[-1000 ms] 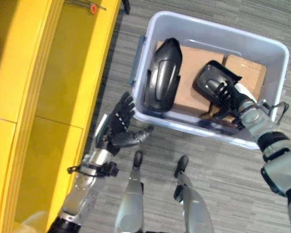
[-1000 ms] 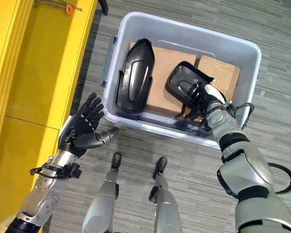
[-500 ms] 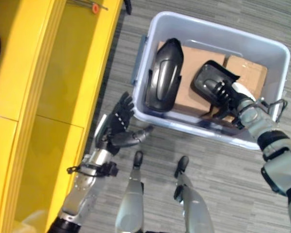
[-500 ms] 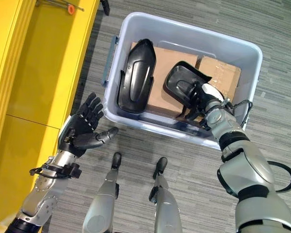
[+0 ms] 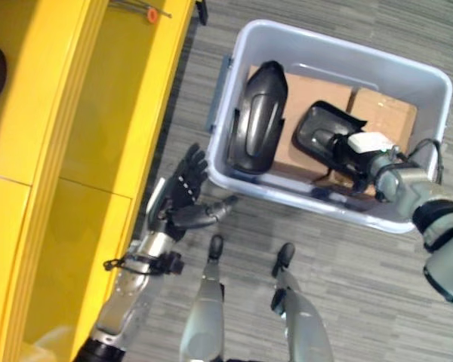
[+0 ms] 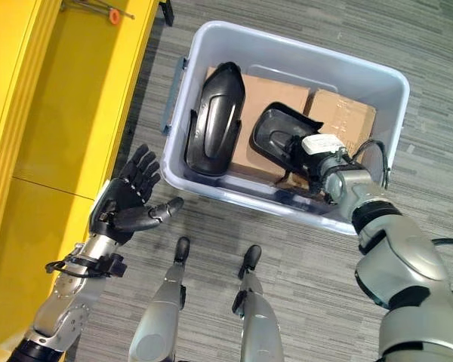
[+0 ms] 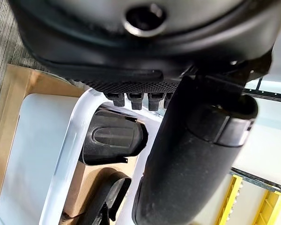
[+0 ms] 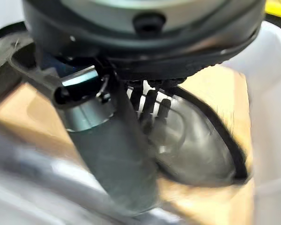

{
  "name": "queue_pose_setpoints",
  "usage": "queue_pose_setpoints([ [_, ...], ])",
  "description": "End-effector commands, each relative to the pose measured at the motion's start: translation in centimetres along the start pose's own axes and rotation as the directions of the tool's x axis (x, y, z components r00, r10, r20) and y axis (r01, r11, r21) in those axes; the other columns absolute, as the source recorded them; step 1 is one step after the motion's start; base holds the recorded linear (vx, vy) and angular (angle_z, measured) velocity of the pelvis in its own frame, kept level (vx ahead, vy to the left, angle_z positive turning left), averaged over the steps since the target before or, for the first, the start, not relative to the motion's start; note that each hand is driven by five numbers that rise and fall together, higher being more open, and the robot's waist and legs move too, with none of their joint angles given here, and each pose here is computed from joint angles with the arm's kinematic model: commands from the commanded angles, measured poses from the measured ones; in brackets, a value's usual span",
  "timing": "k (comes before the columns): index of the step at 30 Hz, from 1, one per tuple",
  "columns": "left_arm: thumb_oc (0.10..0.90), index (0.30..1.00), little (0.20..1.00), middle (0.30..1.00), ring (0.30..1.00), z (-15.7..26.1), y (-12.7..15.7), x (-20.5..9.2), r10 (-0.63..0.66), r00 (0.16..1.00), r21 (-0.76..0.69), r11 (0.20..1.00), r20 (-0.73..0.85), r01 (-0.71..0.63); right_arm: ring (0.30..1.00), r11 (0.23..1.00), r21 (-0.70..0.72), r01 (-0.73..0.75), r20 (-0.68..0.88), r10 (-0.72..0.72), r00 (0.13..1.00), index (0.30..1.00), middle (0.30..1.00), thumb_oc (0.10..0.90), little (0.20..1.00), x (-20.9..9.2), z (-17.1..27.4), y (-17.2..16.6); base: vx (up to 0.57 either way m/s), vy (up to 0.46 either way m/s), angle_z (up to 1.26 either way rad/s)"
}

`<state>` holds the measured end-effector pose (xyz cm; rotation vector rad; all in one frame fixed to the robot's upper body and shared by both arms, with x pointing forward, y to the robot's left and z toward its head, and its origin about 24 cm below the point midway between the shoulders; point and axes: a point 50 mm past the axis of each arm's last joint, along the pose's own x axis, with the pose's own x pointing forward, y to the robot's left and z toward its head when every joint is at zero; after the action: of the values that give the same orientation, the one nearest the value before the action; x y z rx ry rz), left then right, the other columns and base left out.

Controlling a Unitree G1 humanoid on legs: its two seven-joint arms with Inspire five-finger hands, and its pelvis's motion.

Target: Move parts from the plastic box to the shelf.

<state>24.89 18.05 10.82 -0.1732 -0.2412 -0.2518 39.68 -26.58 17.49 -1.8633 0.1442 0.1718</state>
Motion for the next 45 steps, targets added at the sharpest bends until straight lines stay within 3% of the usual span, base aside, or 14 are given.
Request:
queue_pose_setpoints([
  [1,0.900,1.000,1.000,1.000,1.000,3.6,-2.8,0.2,-0.166,0.964,0.003,0.986,0.208,0.169,1.000,0.982,-0.186,-0.017,-0.004,0.017,1.000,1.000,1.000,0.900,1.000,0.0,-0.6,-2.2,0.02,-0.013,0.05],
  [10,0.900,1.000,1.000,1.000,1.000,3.7,-2.8,0.5,-0.156,0.962,-0.006,0.987,0.223,0.161,1.000,0.899,-0.425,-0.104,0.040,0.133,0.990,1.000,1.000,0.900,1.000,-0.2,0.4,-1.1,0.01,-0.010,0.07],
  [20,0.900,1.000,1.000,1.000,1.000,3.8,-2.6,0.3,-0.133,0.963,-0.021,0.990,0.235,0.142,1.000,0.841,-0.528,-0.115,0.056,0.169,0.984,1.000,1.000,0.900,1.000,-0.6,0.5,-0.9,0.00,-0.005,0.03],
  [24,0.900,1.000,1.000,1.000,1.000,3.9,-2.2,0.1,-0.110,0.964,-0.013,0.993,0.241,0.117,1.000,0.751,-0.643,-0.152,0.013,0.210,0.978,1.000,1.000,0.900,1.000,-0.8,-0.2,-0.1,0.00,-0.007,0.09],
  [32,0.900,1.000,1.000,1.000,1.000,4.1,-1.8,-0.4,-0.076,0.966,-0.021,0.996,0.246,0.084,1.000,0.661,-0.736,-0.146,-0.001,0.215,0.977,1.000,1.000,0.900,1.000,-1.2,-1.2,0.0,0.00,-0.001,0.02],
  [45,0.900,1.000,1.000,1.000,1.000,4.4,-0.8,-1.2,-0.069,0.973,0.005,0.998,0.222,0.070,1.000,0.586,-0.799,-0.133,-0.018,0.198,0.980,1.000,1.000,0.900,1.000,-2.9,-3.5,-1.2,0.00,0.009,0.03],
])
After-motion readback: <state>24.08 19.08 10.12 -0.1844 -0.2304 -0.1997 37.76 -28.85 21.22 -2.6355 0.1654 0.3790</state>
